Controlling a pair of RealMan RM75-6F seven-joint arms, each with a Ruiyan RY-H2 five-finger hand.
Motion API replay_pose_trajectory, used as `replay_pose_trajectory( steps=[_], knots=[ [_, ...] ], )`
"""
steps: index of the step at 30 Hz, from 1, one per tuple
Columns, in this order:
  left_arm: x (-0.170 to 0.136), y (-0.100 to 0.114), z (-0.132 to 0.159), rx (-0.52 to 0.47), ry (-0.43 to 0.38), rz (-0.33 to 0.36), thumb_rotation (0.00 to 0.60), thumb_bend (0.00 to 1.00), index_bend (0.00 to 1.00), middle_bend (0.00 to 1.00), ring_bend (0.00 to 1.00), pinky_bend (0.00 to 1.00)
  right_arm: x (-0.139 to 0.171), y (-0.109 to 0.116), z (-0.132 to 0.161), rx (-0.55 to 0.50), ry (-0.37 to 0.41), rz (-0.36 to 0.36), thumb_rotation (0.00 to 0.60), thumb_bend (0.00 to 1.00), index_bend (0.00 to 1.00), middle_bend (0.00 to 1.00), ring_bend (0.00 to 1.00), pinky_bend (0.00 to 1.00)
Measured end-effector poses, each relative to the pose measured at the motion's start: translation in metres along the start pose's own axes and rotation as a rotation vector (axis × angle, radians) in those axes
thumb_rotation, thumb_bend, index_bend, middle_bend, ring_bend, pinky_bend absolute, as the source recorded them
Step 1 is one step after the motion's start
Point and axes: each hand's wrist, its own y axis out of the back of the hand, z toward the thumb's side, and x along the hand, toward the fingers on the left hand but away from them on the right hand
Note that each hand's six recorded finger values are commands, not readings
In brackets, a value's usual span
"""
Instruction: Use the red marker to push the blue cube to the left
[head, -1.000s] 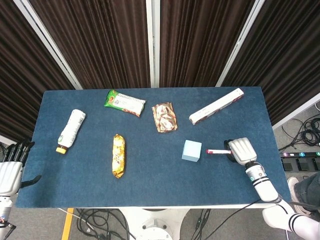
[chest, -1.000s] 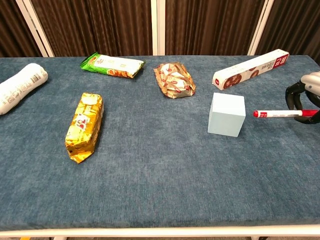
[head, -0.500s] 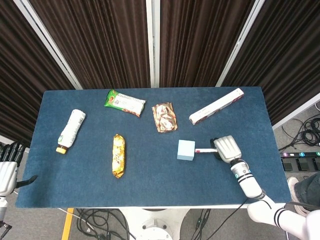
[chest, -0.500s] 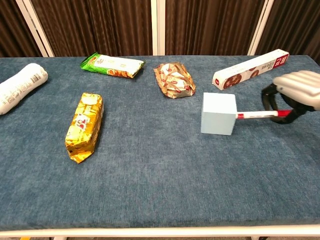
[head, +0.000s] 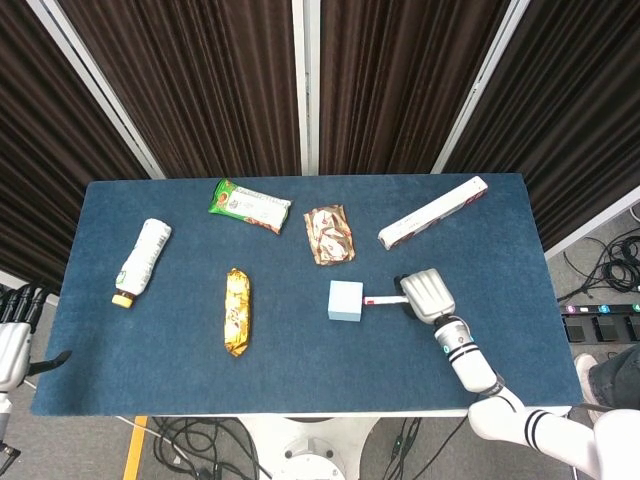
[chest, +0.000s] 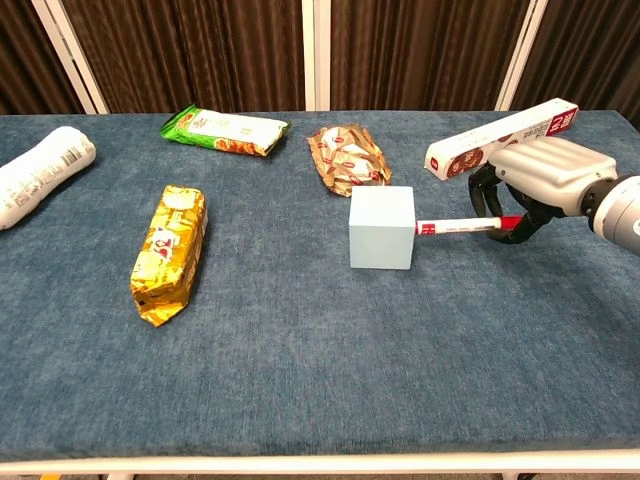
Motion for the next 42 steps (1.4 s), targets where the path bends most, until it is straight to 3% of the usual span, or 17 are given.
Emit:
replay_pose_trajectory(
  steps=[5,8,10,12,14,21,26,31,35,42],
  knots=[
    [0.002,0.0,0.001,-0.007,-0.005,0.0,0.6,0.0,0.11,0.11,0.04,0.07,0.007,-0.002,-0.019,0.029,-0.03,0.012,0.6,0.32,0.59,0.65,0.74,0.83],
    [0.001,0.0,0.002,-0.012,-0.007,-0.002,0.6,0.0,0.11,0.11,0.04,0.07,0.01,-0.004,-0.025,0.037,-0.041,0.022,0.6,0.32,0.67,0.64,0.74,0.83],
    [0.001,0.0,0.001,-0.013,-0.007,-0.002,0.6,0.0,0.11,0.11,0.04,0.07,0.01,-0.004,-0.024,0.035,-0.038,0.024,0.6,0.32,0.6,0.65,0.74,0.83],
    [0.001,0.0,0.0,-0.015,-0.005,-0.001,0.6,0.0,0.11,0.11,0.04,0.07,0.008,-0.004,-0.019,0.03,-0.032,0.023,0.6,0.32,0.56,0.65,0.74,0.83],
    [0.0,0.0,-0.002,-0.014,-0.002,0.0,0.6,0.0,0.11,0.11,0.04,0.07,0.005,-0.002,-0.012,0.017,-0.022,0.018,0.6,0.32,0.62,0.65,0.74,0.83],
    [-0.001,0.002,-0.007,-0.016,0.008,0.002,0.6,0.0,0.11,0.11,0.04,0.07,-0.01,0.003,0.024,-0.004,0.026,0.016,0.6,0.32,0.68,0.65,0.74,0.83],
    [0.0,0.002,-0.012,-0.018,0.016,-0.001,0.6,0.0,0.11,0.11,0.04,0.07,-0.023,0.007,0.053,-0.01,0.055,0.019,0.6,0.32,0.59,0.65,0.74,0.84],
    [0.001,0.001,-0.015,-0.021,0.023,-0.003,0.6,0.0,0.11,0.11,0.04,0.07,-0.033,0.014,0.073,-0.024,0.069,0.016,0.6,0.32,0.66,0.65,0.74,0.83],
    [0.001,0.0,-0.017,-0.023,0.026,-0.005,0.6,0.0,0.11,0.11,0.04,0.07,-0.035,0.017,0.08,-0.022,0.076,0.015,0.6,0.32,0.62,0.65,0.74,0.83],
    [0.001,0.0,-0.016,-0.024,0.018,-0.005,0.6,0.0,0.11,0.11,0.04,0.07,-0.031,0.014,0.064,0.003,0.045,0.023,0.6,0.32,0.69,0.65,0.74,0.83]
  ],
)
